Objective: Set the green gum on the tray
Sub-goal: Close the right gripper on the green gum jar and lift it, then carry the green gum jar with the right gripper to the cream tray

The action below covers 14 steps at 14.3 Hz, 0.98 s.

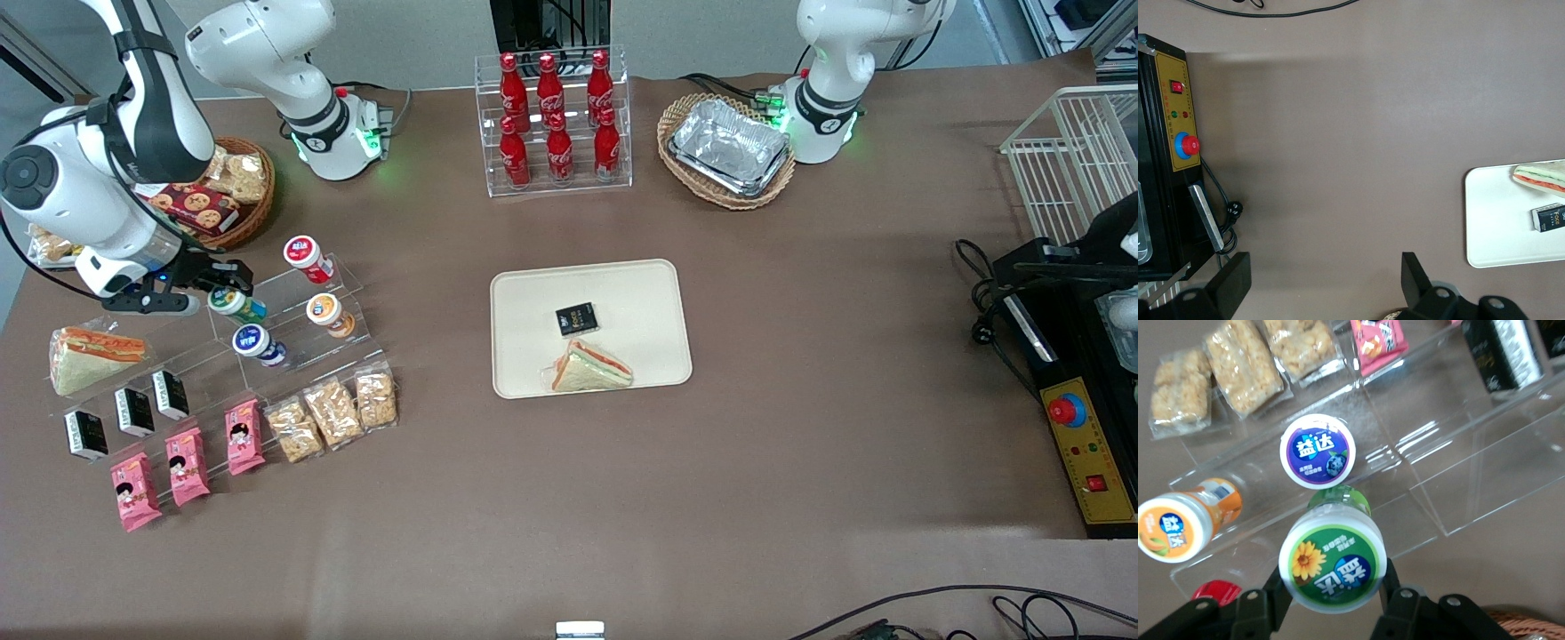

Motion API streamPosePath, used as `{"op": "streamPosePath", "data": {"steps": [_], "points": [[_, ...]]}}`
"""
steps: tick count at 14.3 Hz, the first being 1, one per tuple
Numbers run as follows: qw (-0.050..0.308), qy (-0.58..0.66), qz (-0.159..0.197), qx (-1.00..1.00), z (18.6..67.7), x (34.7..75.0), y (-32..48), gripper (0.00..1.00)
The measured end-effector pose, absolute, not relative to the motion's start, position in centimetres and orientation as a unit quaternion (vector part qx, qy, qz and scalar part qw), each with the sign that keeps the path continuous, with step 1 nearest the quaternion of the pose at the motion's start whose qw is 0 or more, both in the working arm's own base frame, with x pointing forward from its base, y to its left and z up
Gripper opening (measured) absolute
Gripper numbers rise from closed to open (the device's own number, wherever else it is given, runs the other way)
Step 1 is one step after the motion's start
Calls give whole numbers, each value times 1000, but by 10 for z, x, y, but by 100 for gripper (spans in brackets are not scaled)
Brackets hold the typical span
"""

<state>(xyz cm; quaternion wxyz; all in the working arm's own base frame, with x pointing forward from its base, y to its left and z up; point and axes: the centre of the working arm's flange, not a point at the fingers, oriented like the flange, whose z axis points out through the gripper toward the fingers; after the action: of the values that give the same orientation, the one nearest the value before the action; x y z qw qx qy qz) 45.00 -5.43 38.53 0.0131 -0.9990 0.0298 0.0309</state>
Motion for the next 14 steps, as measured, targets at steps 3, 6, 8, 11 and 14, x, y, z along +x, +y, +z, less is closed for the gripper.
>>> {"op": "streamPosePath", "data": {"steps": [3,6,8,11,14], "points": [[9,23,55,-998,435,461,-67,56],[5,5,60,-998,520,473,-61,56],[3,-14,55,-998,557,477,-40,56],[10,-6,54,-998,581,479,5,56],[20,36,61,-997,596,471,78,56]]}}
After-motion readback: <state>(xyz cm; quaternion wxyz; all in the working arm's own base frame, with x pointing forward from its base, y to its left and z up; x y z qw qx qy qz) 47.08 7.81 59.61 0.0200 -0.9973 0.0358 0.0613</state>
